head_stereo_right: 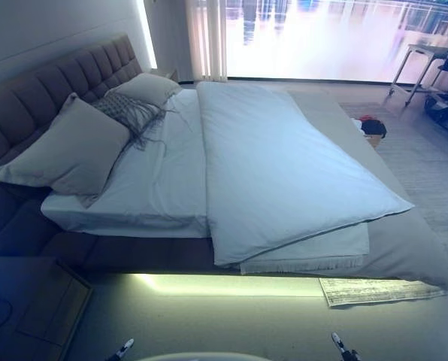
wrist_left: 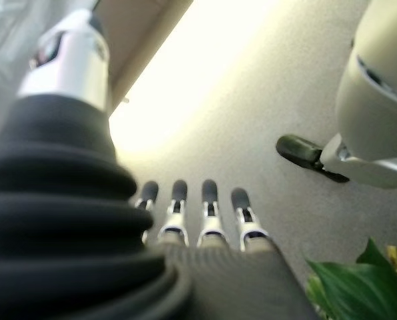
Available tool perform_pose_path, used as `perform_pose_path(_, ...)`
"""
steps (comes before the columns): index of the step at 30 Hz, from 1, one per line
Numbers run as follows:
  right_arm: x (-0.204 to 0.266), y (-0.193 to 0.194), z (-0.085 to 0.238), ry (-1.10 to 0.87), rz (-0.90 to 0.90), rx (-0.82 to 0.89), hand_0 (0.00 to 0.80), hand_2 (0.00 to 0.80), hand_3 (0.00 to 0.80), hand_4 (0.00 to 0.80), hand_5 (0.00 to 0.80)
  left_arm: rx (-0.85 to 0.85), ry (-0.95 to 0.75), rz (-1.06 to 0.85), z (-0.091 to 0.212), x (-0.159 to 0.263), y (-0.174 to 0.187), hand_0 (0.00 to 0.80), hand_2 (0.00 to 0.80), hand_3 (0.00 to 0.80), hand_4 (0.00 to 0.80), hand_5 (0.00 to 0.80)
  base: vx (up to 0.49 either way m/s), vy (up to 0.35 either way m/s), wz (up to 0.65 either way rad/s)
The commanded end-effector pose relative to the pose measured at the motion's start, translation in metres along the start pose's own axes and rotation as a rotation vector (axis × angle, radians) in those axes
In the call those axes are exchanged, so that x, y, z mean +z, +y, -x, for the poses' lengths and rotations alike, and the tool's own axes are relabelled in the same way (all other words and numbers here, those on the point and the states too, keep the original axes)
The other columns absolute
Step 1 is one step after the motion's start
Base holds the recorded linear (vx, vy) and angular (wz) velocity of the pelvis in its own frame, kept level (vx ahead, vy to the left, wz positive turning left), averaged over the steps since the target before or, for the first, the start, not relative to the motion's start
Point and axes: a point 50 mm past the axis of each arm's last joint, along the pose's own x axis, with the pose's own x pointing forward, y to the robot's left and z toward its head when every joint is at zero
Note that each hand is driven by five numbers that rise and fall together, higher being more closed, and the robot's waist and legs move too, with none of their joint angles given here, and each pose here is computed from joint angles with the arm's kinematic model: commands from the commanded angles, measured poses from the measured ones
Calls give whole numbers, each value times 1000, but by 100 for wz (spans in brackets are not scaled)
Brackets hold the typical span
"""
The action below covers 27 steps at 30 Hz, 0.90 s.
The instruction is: Make the bed neatly
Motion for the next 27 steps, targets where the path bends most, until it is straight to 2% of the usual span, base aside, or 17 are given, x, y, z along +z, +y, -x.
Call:
perform_pose_path(1, 25, 37, -6, -91, 60, 58, 0, 0, 0, 0, 0, -42, 17, -19, -4, 2, -26, 0, 0, 0, 0, 0, 0, 0, 0)
perform_pose_path(10, 0, 34, -3, 24, 23, 92, 0, 0, 0, 0, 0, -77, 196, -122, -1, -25, -30, 0, 0, 0, 0, 0, 0, 0, 0)
perform_pose_path(21, 2, 30, -4, 34, 28, 75, 0, 0, 0, 0, 0, -41, 183, -110, -2, -15, -25, 0, 0, 0, 0, 0, 8, -55, 0)
perform_pose_path(27, 11, 40, -6, 27, 100, 108, 0, 0, 0, 0, 0, -51, 182, -84, -2, -17, -28, 0, 0, 0, 0, 0, -26, -119, -6)
